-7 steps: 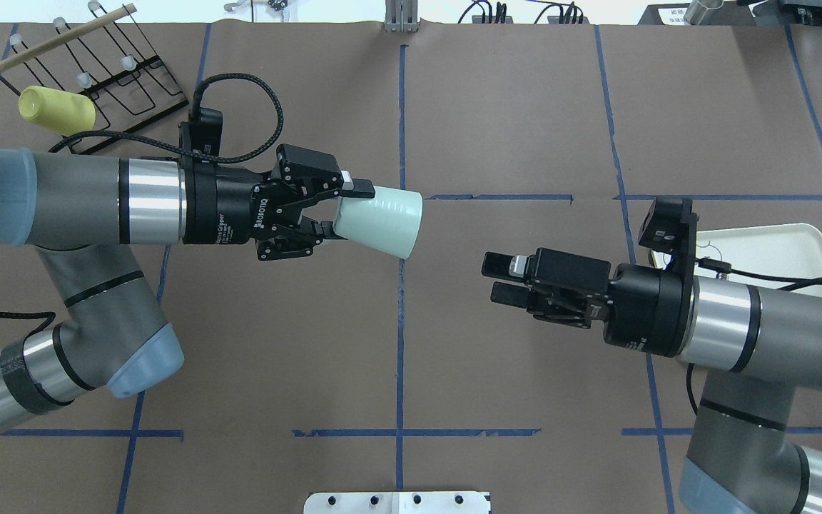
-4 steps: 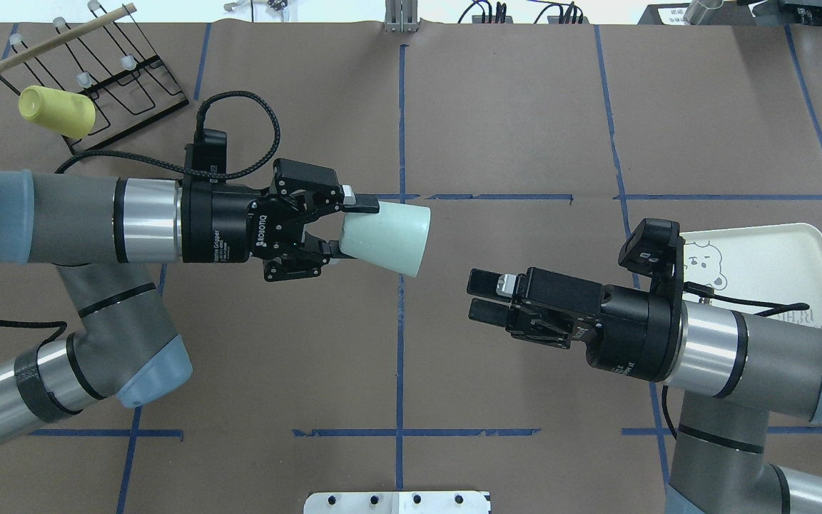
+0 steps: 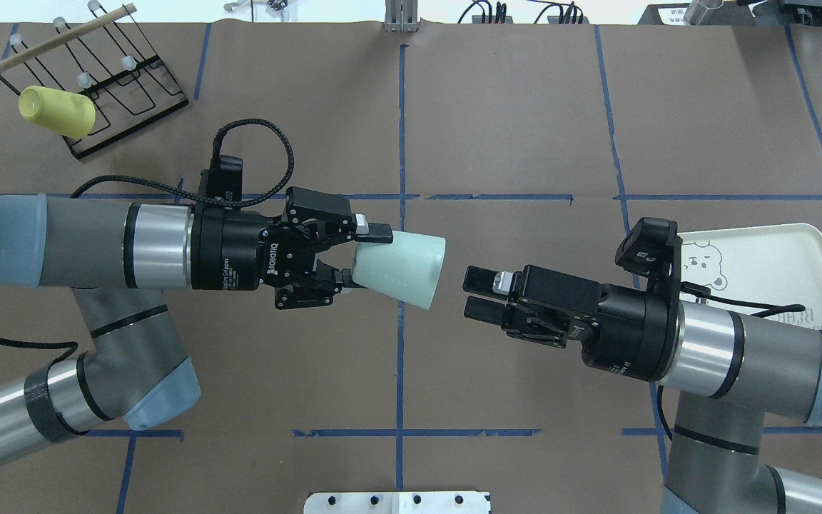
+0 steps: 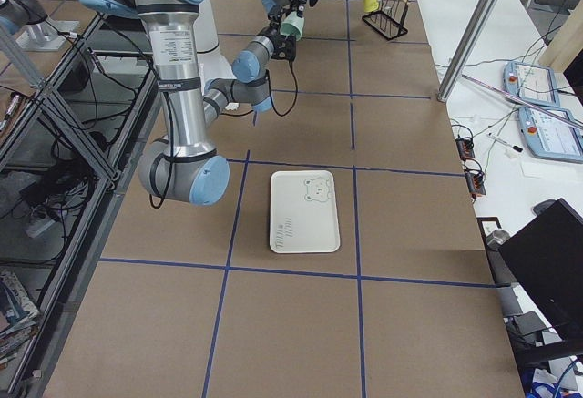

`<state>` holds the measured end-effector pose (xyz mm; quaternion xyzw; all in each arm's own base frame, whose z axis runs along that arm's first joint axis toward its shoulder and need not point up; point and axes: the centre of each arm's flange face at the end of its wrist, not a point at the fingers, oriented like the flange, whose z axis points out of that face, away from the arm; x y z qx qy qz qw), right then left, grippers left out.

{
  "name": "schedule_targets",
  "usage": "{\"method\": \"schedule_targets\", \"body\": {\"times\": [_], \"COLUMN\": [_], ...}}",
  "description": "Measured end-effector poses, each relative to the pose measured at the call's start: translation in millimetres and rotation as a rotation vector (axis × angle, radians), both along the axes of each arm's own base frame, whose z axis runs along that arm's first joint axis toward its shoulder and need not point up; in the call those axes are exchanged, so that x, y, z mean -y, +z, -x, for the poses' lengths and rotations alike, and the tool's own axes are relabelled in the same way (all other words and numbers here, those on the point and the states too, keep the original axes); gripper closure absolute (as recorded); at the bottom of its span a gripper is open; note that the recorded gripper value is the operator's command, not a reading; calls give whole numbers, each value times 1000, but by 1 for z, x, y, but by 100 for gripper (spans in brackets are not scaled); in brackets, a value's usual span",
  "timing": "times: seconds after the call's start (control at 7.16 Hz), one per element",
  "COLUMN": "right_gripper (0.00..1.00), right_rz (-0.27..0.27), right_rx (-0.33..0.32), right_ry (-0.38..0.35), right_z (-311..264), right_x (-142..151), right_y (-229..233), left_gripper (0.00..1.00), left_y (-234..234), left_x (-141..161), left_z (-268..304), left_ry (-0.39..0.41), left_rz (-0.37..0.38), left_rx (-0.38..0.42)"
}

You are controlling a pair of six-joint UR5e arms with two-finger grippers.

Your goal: Left arm grabs green cup and hands to right arm on tray

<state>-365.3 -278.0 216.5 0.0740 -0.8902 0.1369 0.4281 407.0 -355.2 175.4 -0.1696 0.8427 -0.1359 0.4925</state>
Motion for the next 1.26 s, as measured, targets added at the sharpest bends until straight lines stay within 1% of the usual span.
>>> {"method": "schedule_targets", "body": {"times": [0.42,0.56,0.7,0.84,0.98,1.12,1.26], "right_gripper": [3,5,12,27,54,72,74], "right_rz": [11,17,22,27,30,39,50], "right_rx": [16,12,11,12,13,17,22], "right_ry": [21,27,34,39,40,35,28], "right_z": [13,15,18,19,20,20,20], "right_x": [7,9,11,12,13,13,14], "right_y": [-11,-14,-19,-24,-26,-27,-27], "left_gripper": [88,88,88,88,88,88,88], "left_y": [-3,-3,-4,-5,-5,-5,-5], "left_x": [-4,-5,-6,-6,-7,-7,-7], "left_z": [0,1,2,3,3,3,3], "left_ry": [8,11,15,18,20,21,21], "left_rz": [-2,0,6,9,11,11,12], "left_rx": [-7,-10,-13,-16,-17,-16,-16]}}
